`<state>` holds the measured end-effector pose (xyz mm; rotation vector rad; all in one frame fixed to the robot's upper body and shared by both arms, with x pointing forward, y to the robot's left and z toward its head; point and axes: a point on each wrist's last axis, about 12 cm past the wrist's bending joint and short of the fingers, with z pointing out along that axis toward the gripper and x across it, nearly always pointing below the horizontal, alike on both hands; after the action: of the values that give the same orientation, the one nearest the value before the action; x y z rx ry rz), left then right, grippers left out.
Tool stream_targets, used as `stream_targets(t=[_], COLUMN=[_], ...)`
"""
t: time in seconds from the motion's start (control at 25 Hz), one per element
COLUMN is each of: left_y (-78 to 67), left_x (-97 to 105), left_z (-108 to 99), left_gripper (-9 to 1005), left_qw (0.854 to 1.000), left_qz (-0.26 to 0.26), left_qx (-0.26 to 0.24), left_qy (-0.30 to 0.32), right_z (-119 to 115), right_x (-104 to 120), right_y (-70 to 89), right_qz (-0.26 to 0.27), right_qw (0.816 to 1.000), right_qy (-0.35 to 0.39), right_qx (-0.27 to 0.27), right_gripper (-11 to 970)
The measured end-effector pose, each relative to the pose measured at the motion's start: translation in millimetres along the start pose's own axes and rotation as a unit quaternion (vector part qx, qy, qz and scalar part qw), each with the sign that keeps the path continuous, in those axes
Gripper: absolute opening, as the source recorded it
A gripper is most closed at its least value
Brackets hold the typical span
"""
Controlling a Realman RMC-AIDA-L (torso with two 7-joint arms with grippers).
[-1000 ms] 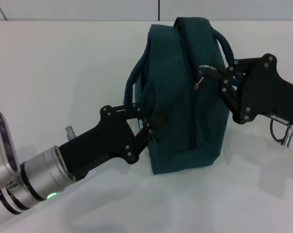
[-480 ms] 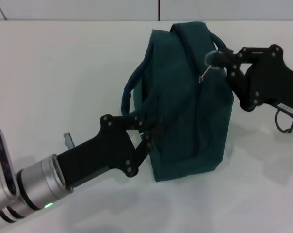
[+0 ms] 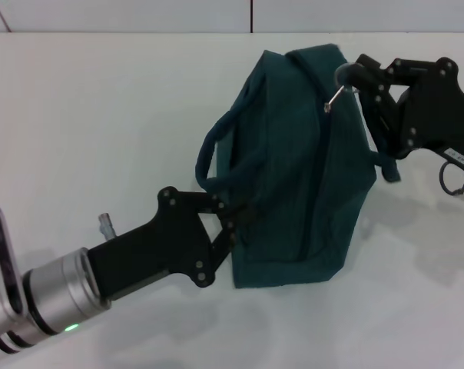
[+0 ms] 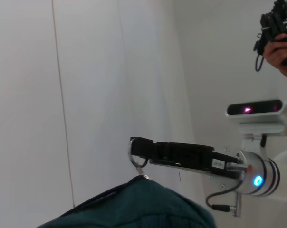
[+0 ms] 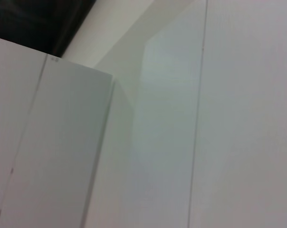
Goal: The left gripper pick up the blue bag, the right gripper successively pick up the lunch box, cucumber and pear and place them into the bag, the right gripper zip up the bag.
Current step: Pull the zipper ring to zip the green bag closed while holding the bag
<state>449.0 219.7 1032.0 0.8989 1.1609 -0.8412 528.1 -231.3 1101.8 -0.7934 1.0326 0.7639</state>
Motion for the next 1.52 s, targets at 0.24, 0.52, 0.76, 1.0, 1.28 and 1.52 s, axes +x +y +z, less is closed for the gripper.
stream_targets(t=[0.24, 0.52, 0.76, 1.0, 1.28, 1.52], left_y=[12.5, 24.6, 21.0, 22.1, 63.1, 91.0], left_x=[2, -2, -3, -11, -40, -54], left_z=[-15, -31, -30, -30, -14, 15], left_gripper=[46, 45, 65, 145, 257, 522], left_qw=[0.998, 0.992, 0.990, 0.988, 0.991, 0.988], left_qz=[0.001, -0.022, 0.014, -0.011, -0.112, -0.147], left_qx=[-0.051, -0.125, -0.141, -0.152, -0.052, 0.033], left_qy=[0.023, 0.014, 0.004, -0.040, -0.052, 0.039], right_z=[-1, -1, 0, 3, 7, 10], right_x=[3, 6, 8, 8, 7, 7], right_y=[-1.7, -1.8, -1.8, -0.6, -1.6, -2.3], right_qz=[-0.020, -0.028, -0.026, -0.026, -0.029, -0.034], right_qw=[1.000, 0.999, 0.999, 0.999, 0.999, 0.999], right_qy=[0.008, 0.021, 0.024, 0.023, 0.022, 0.022], right_qx=[0.016, 0.023, 0.021, 0.014, 0.008, 0.003], right_gripper=[19, 18, 18, 18, 18, 18])
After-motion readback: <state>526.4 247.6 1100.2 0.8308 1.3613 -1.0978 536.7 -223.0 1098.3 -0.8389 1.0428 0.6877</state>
